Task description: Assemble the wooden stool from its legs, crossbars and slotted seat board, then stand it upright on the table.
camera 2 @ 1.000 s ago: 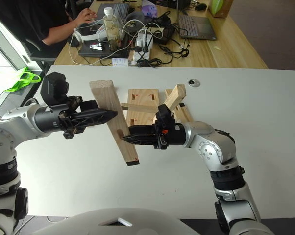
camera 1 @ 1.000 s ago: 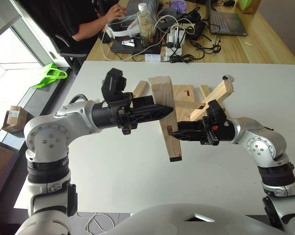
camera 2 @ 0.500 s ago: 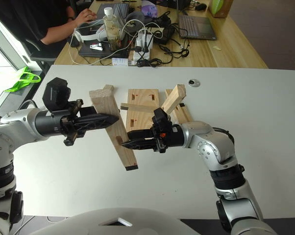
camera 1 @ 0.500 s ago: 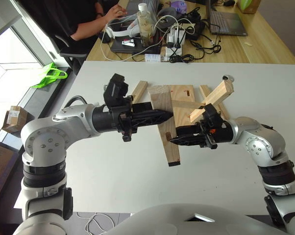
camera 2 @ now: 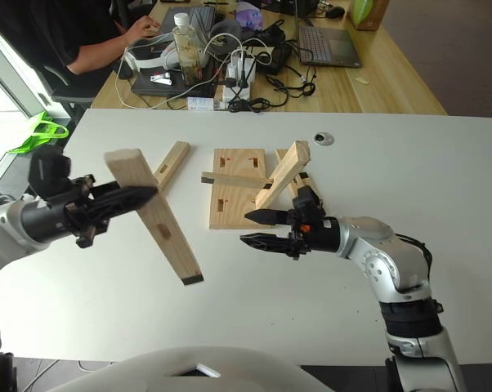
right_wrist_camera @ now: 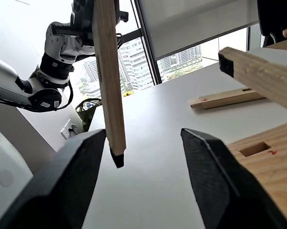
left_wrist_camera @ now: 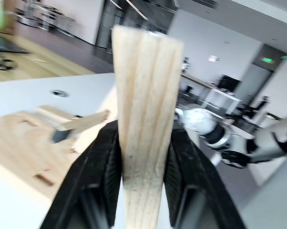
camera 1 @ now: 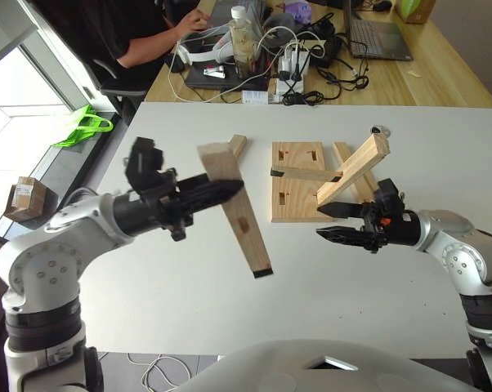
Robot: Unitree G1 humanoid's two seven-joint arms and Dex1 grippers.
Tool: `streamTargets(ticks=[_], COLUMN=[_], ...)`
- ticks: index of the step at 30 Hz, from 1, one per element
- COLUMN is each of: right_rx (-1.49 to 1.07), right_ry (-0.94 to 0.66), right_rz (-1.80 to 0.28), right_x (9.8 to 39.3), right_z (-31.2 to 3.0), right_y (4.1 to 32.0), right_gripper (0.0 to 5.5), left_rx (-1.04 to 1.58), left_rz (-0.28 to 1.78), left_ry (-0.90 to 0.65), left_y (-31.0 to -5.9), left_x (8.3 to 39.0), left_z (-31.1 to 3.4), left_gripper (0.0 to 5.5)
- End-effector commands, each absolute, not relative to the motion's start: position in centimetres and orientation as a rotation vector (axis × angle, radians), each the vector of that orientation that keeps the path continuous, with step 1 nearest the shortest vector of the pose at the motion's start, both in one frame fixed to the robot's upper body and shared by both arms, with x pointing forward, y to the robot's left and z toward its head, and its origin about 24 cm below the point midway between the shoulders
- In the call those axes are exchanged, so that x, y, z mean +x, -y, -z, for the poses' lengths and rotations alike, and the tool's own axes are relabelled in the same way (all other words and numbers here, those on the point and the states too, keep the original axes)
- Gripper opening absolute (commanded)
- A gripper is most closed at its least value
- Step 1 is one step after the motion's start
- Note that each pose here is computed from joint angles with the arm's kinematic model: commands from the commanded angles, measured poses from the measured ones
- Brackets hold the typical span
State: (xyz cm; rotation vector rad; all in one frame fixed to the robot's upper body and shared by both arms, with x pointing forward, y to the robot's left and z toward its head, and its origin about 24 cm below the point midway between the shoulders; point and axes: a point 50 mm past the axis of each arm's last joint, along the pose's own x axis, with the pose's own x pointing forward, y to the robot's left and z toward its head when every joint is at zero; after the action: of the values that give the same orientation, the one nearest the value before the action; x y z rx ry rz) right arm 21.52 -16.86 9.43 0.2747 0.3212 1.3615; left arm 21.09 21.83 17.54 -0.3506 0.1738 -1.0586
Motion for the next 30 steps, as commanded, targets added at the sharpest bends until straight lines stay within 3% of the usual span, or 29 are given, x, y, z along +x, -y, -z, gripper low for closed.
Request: streamTargets(ticks=[1, 4, 12, 20, 30], right_rx=[0.237, 0.206, 0.126, 0.145, 0.311], right_ry=[-0.402, -0.436, -0.398, -0.435, -0.429], right_rz=[-1.206, -1.132, -0.715, -0.695, -0.830], right_x=[20.9, 21.0, 24.1, 23.2, 22.3], right_z=[-7.6, -6.1, -2.5, -1.8, -2.8], right_y=[19.2, 19.1, 16.8, 16.3, 12.3], right_gripper=[2.89, 2.89, 2.89, 2.89, 2.89], left_rx=[-0.253, -0.285, -0.639, -0.651, -0.701], left_rz=[0.675, 0.533, 0.056, 0.026, 0.054], left_ry=[-0.023, 0.055, 0.153, 0.082, 0.085], left_y=[-26.2, -26.5, -23.5, -19.9, -18.1], left_x=[22.5, 22.8, 25.4, 24.9, 24.8], left_z=[-18.7, -18.7, -16.0, -14.5, -14.9], left_gripper=[1.02, 1.02, 1.02, 1.02, 1.02])
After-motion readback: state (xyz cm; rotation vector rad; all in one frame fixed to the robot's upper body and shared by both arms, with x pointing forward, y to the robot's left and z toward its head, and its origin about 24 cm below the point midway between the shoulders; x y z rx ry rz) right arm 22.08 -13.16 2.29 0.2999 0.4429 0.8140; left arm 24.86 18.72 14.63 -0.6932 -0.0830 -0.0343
